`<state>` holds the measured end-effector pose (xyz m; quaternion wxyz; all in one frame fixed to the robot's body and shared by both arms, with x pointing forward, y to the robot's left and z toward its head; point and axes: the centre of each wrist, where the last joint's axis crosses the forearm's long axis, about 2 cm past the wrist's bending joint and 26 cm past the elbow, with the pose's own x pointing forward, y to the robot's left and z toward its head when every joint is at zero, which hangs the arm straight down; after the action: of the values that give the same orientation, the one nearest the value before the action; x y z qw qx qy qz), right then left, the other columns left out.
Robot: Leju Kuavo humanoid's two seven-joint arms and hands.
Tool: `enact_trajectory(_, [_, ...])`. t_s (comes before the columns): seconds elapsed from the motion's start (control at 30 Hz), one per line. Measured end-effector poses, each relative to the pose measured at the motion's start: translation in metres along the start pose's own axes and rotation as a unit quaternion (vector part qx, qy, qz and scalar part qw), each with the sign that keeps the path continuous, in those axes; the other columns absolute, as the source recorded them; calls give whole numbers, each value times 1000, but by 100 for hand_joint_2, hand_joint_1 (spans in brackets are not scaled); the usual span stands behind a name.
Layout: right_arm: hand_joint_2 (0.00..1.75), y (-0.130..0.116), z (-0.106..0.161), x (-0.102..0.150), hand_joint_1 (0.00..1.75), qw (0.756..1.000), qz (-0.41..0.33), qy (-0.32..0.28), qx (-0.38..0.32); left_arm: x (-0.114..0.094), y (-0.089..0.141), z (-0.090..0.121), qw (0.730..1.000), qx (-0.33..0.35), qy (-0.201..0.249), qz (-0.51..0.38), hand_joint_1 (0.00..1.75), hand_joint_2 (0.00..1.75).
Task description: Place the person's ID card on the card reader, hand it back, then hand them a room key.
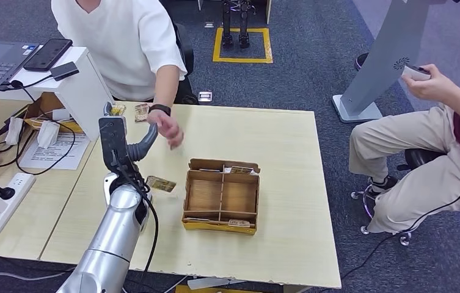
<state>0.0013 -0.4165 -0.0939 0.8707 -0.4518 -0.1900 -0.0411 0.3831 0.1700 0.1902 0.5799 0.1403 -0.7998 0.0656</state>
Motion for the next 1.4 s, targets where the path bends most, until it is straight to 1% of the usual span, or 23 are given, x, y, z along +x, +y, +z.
enact_trajectory(0.67, [175,-1,1,-5,0,1000,-3,2,-3,-8,3,4,1000,-5,14,-4,0,175])
enact_trajectory(0.9, [175,-1,2,-6,0,1000,-2,0,-3,-9,3,6,1000,-4,9,-5,0,175])
enact_trajectory(1.0, [175,-1,2,-7,0,1000,-3,1,-3,-11,4,7,1000,1,0,-9,0,175])
enact_trajectory(1.17, [175,-3,5,-15,0,1000,-10,8,-9,-15,9,20,999,21,-25,-3,0,175])
enact_trajectory(1.3, [175,-4,10,-25,0,1000,-16,16,-14,-12,15,41,998,19,-53,40,0,175])
enact_trajectory(1.4, [175,-5,12,-30,0,999,-18,21,-17,-9,19,53,996,12,-65,66,0,175])
